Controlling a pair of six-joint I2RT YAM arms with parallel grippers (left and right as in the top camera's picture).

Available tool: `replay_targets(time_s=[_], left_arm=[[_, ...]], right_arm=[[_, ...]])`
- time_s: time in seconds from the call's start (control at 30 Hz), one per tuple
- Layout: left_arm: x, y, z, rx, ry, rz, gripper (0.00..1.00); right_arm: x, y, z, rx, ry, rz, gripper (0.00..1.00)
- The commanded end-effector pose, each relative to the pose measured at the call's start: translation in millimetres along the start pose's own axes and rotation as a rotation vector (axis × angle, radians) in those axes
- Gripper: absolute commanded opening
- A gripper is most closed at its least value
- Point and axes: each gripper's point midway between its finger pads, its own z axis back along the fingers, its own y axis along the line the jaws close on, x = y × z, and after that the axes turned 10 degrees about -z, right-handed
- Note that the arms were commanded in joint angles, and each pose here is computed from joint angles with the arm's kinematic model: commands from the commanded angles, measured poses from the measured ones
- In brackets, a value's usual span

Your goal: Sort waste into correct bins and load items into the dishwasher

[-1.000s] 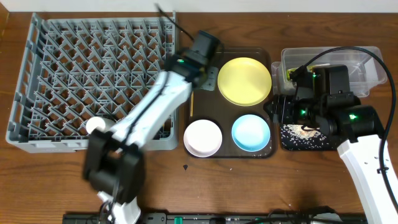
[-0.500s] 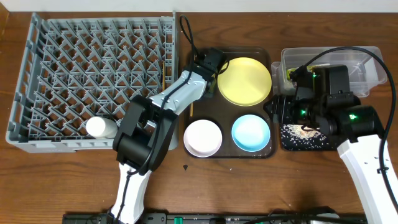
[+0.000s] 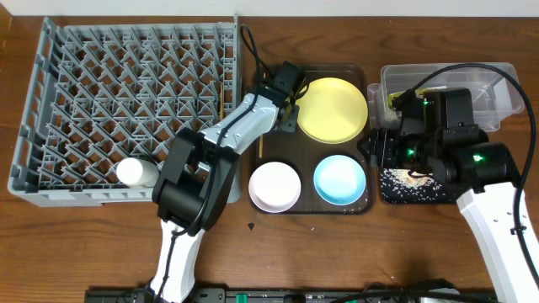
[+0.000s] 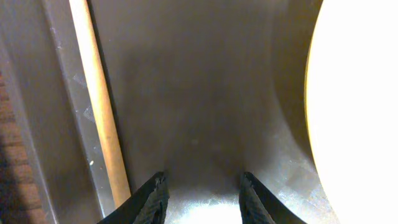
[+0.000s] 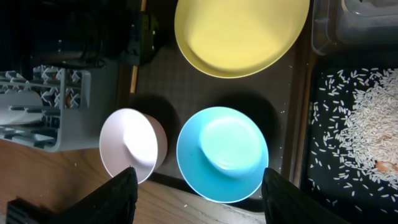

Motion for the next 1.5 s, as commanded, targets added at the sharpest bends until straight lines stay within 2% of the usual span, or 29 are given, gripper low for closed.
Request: replay_targets(time_s=[0.0, 0.2, 0.3, 0.53, 0.63, 0.67, 0.8, 0.87, 1.0, 1.13, 1.33, 1.47], left_arm=[[-11, 7, -5, 0.046, 0.053, -0.01, 0.39], [12, 15, 30, 0.05, -0.037, 0.012, 0.39], [4, 36, 18, 0.122, -0.009, 0.028, 0.39], [-22, 44, -17, 0.132, 0.081, 0.036, 0.4], [-25, 23, -22, 0.012, 0.094, 0.041, 0.4], [-23, 9, -22, -0.072, 0.091, 0.045, 0.4], [-23, -4, -20, -0.146, 0.093, 0.048, 0.39], [-24, -4, -20, -0.146, 0.095, 0.048, 0.33], [-24, -4, -20, -0.145, 0.095, 0.048, 0.12], [-22, -2, -16, -0.144, 0.091, 0.049, 0.08], [13, 5, 44, -0.136, -0.016, 0.053, 0.08], [35, 19, 119, -0.104, -0.154, 0.061, 0.08]], right_arm=[[1, 2, 3, 0.009, -0.004, 0.008, 0.62], [1, 2, 3, 0.009, -0.005, 0.008, 0.63], [1, 2, 3, 0.009, -0.004, 0.008, 0.62], [1, 2, 3, 0.009, -0.004, 0.008, 0.62], [0, 2, 3, 0.008, -0.001, 0.007, 0.61], [0, 2, 3, 0.008, -0.001, 0.007, 0.61], [0, 2, 3, 0.007, 0.0, 0.007, 0.61], [0, 2, 3, 0.007, 0.0, 0.006, 0.61], [0, 2, 3, 0.007, 0.0, 0.006, 0.6], [0, 2, 3, 0.008, 0.0, 0.006, 0.59], [1, 2, 3, 0.008, -0.003, 0.007, 0.59], [1, 2, 3, 0.009, -0.003, 0.008, 0.59]])
